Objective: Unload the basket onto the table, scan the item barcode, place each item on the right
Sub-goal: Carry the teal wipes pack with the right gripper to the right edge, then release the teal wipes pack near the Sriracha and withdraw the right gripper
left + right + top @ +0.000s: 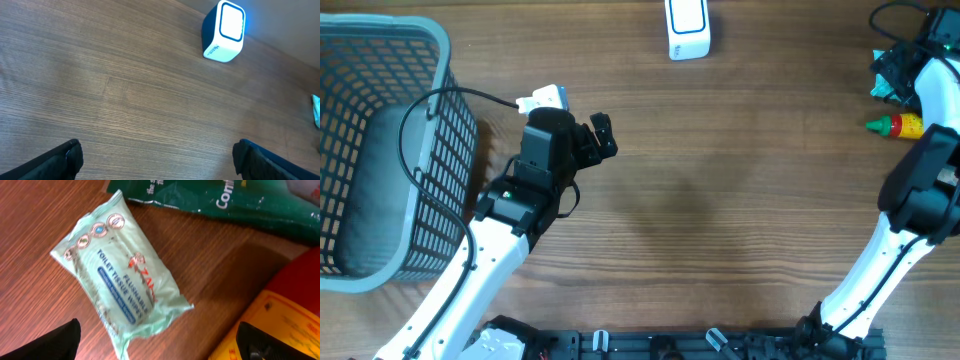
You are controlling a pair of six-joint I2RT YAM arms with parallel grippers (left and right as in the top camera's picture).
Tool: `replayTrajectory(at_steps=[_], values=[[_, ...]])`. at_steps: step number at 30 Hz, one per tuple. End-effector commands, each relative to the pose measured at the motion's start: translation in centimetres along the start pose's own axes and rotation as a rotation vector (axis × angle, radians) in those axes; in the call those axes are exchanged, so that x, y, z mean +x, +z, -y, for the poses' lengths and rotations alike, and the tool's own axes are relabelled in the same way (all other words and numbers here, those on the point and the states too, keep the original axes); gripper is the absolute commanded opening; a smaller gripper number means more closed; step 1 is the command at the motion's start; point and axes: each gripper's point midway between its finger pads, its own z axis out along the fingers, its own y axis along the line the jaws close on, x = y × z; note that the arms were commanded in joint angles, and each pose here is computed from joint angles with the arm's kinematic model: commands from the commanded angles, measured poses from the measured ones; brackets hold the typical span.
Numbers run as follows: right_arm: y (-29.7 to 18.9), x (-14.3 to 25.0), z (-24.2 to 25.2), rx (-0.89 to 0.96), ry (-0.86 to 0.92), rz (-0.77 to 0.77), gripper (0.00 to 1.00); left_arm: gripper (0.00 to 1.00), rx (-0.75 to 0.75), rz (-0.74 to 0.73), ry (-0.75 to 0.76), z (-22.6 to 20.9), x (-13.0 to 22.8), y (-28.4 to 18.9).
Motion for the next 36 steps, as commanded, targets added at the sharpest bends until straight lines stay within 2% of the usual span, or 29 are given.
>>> replayTrajectory(at_steps=[1,7,11,16,22,30,33,36], values=[[-7.0,-4.0,-2.3,-0.145,0.025,0.095,1.00,1.00,-0.001,0.014,0.021,0.2,-0.4,-0.1],[-15.6,-5.4,-5.9,-0.333,-0.078,0.183,1.00,1.00,-0.001,0.014,0.021,0.2,-0.4,-0.1],[-23.5,-5.6,-7.9,-0.421,-0.135,0.287,1.00,1.00,-0.001,0.014,0.022,0.2,-0.4,-0.1],[-32.5,-2.9,-10.5,-0.540,-0.203,0.353,1.00,1.00,-0.001,0.014,0.021,0.2,-0.4,-0.1],[-40.9,1.8,-12.8,-0.687,-0.298,0.386,1.00,1.00,-0.001,0.014,0.022,0.2,-0.4,-0.1],[-48.9,9.1,-14.0,-0.865,-0.389,0.338,1.00,1.00,-0.001,0.014,0.021,0.2,-0.4,-0.1],[-50.8,10.3,-13.5,-0.910,-0.385,0.329,1.00,1.00,-0.001,0.014,0.022,0.2,-0.4,-0.1],[-50.8,11.0,-12.7,-0.899,-0.371,0.295,1.00,1.00,-0.008,0.016,0.016,-0.1,-0.5,-0.1]])
